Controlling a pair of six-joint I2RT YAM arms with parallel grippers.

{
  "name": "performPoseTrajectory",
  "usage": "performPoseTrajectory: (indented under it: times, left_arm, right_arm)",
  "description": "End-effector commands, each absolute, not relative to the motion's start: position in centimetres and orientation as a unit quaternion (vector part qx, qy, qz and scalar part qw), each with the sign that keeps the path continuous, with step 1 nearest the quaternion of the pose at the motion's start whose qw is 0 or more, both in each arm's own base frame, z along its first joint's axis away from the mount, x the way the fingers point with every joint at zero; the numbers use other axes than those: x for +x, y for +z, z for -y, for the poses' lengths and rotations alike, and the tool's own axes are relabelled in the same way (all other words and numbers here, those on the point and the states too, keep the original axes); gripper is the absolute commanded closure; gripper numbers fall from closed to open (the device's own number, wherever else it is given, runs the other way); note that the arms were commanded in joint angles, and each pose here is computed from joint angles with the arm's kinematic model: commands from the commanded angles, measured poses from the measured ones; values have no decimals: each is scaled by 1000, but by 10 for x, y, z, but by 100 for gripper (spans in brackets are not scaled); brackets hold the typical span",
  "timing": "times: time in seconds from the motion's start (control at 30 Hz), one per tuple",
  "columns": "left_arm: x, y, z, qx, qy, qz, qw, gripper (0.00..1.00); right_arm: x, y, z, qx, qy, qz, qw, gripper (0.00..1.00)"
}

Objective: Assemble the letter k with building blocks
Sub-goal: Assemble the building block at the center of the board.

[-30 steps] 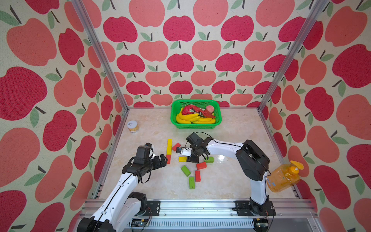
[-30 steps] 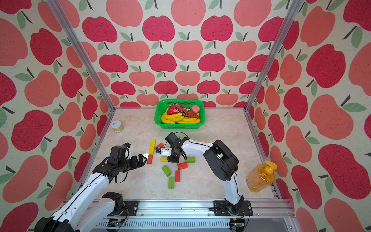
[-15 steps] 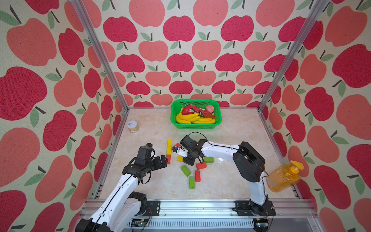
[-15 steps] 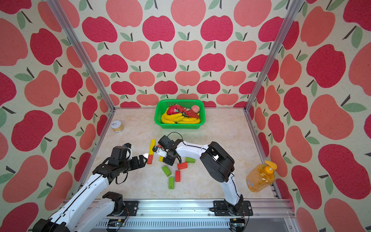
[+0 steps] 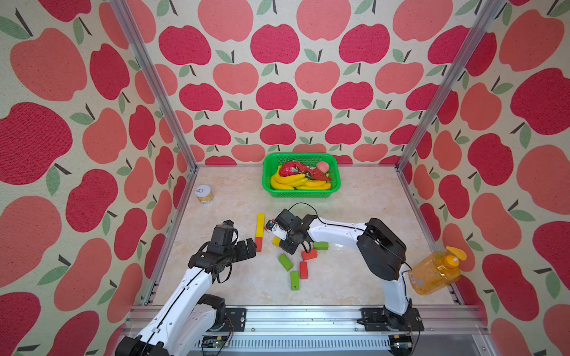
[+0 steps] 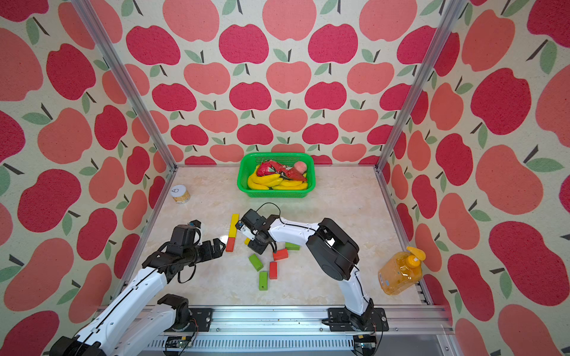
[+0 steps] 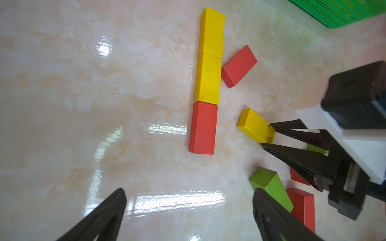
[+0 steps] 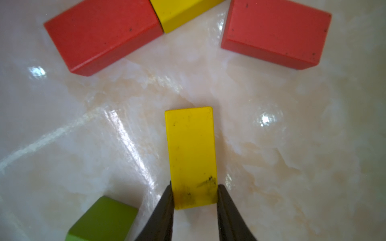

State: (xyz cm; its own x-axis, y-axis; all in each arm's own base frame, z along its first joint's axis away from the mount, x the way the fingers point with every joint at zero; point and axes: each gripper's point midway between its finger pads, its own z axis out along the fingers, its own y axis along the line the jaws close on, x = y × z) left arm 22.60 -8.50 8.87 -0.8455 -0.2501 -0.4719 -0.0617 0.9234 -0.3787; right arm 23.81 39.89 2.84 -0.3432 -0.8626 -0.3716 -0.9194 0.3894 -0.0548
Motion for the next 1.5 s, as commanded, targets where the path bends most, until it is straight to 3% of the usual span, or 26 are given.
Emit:
performPoseTrajectory:
  times: [0.0, 0.3, 1.47]
  left_arm:
    - [223, 90, 87, -69, -179, -946, 260, 2]
    - [224, 91, 102, -44, -214, -943, 253, 2]
    - [223, 85, 99, -44, -201, -947, 247, 2]
  right_arm:
    - [234, 3, -389, -535, 55, -832, 138, 74]
    - [234, 3, -400, -532, 66, -833, 136, 74]
    - [230, -12, -419, -523, 63, -842, 112, 73]
